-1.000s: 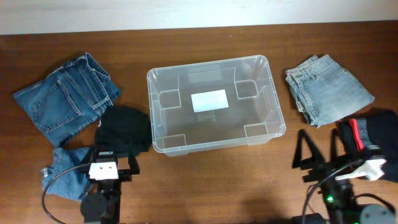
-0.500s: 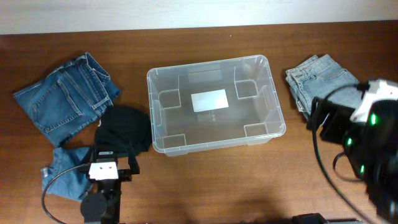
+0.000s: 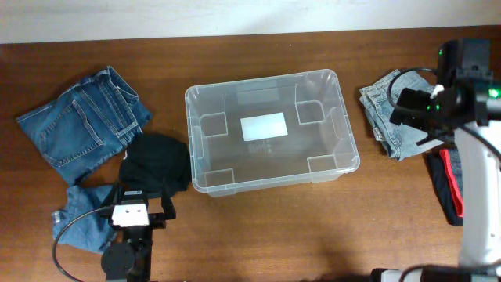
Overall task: Pack container
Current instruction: 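Move the right gripper toward the folded light-blue jeans on the right, then lower the right gripper onto the light-blue jeans and grasp their edge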
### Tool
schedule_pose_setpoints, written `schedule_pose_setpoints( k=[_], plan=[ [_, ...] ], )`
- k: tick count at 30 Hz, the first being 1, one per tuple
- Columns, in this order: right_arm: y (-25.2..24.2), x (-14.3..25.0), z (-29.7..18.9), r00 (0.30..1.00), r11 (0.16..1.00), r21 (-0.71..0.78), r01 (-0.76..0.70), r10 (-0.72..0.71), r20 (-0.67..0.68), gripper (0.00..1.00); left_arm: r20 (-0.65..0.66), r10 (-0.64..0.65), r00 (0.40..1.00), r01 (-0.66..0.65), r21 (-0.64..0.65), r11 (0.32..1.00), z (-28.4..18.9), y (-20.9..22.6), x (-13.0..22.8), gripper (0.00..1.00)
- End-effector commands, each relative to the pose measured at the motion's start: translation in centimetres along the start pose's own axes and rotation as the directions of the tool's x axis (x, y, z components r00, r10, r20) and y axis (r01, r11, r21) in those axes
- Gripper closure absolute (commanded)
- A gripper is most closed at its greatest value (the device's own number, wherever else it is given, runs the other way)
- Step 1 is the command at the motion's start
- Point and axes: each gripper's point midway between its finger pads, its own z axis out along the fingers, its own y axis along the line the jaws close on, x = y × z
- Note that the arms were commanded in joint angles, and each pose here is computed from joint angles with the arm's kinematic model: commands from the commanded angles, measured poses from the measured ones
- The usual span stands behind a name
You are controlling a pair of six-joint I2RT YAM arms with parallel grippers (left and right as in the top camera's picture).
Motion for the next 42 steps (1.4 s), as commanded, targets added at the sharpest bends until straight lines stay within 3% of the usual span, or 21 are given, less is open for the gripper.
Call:
schedule_pose_setpoints(
  k=[1, 11, 15, 28, 42],
  plan=[
    [-0.7, -0.7, 2.3, 0.994, 0.994, 0.053, -0.099, 0.101, -0.043, 0.02, 0.002, 0.019, 1.0, -0.019, -0.006, 1.0, 0.0, 0.1, 0.1, 0.0],
    [-5.1, -0.7, 6.4, 0.96, 0.968, 0.126, -0.217, 0.235, -0.152, 0.02, 0.002, 0.019, 1.0, -0.019, -0.006, 1.0, 0.0, 0.1, 0.1, 0.0],
    [-3.4, -1.1, 6.9, 0.926, 0.939, -0.096, -0.33, 0.302, -0.227, 0.02, 0.002, 0.019, 1.0, -0.019, -0.006, 1.0, 0.0, 0.1, 0.1, 0.0],
    [-2.9, 1.1, 15.7, 0.869, 0.817, -0.314, -0.483, 0.403, -0.287, 0.0, 0.002, 0.019, 1.0, -0.019, -0.006, 1.0, 0.0, 0.1, 0.1, 0.0],
    [-2.1, 5.0, 22.2, 0.814, 0.74, -0.34, -0.581, 0.518, -0.264, 0.04, 0.002, 0.019, 1.0, -0.019, -0.006, 1.0, 0.0, 0.1, 0.1, 0.0]
  ],
)
